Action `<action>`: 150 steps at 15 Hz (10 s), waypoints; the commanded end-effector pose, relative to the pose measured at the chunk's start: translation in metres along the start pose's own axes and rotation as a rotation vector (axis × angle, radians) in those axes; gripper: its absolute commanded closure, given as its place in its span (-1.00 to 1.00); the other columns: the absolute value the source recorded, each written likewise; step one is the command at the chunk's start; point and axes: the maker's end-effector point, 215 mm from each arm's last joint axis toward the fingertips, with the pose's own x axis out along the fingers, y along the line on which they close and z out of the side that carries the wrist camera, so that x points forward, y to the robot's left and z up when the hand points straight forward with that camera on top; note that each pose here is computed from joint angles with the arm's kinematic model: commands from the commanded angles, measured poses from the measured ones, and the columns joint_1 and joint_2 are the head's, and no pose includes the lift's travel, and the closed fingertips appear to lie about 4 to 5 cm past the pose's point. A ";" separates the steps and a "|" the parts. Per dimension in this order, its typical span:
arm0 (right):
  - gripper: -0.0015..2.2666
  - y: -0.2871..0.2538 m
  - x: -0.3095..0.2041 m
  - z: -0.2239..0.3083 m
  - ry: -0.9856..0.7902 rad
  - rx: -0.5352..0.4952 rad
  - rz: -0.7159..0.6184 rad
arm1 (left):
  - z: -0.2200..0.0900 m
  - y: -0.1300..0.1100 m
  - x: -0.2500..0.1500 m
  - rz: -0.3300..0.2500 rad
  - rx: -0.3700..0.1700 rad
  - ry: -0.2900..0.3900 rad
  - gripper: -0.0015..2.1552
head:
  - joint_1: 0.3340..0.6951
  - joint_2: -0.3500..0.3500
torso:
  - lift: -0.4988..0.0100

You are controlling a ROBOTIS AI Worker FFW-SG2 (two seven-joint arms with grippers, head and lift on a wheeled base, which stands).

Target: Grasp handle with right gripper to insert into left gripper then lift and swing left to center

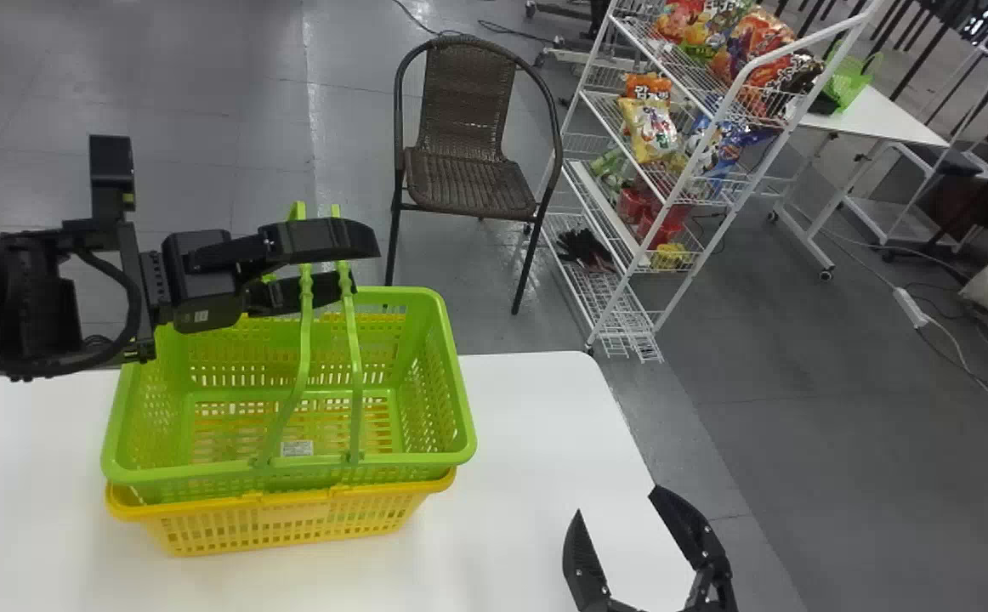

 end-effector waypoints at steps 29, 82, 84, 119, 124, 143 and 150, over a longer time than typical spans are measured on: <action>-0.85 0.011 0.001 -0.006 -0.001 0.016 0.013 | 0.068 -0.128 -0.014 -0.122 -0.091 0.129 -0.80 | 1.00 -1.00 | 0.96; -0.85 0.015 0.010 -0.007 -0.003 0.028 0.018 | 0.132 -0.069 -0.451 0.244 -0.060 -0.395 0.86 | 1.00 0.34 | 0.96; -0.85 0.013 0.010 -0.008 -0.002 0.028 0.015 | 0.112 -0.062 -0.469 0.265 -0.064 -0.407 0.86 | 1.00 0.44 | 0.96; -0.85 -0.045 0.015 0.005 -0.027 -0.015 -0.061 | -0.265 -0.114 -0.332 0.102 -0.241 -0.166 0.86 | 1.00 -0.57 | 0.96; -0.85 -0.047 0.013 0.008 -0.038 -0.007 -0.061 | -0.280 -0.121 -0.273 -0.027 -0.295 -0.134 0.86 | 1.00 -0.99 | 0.96; -0.85 -0.041 0.010 0.016 -0.051 -0.010 -0.035 | -0.298 -0.111 -0.156 -0.098 -0.325 -0.045 0.86 | 1.00 -1.00 | 0.96; -0.85 -0.039 0.008 0.021 -0.055 -0.012 -0.030 | -0.296 -0.111 -0.153 -0.091 -0.313 -0.041 0.86 | 1.00 -1.00 | 0.96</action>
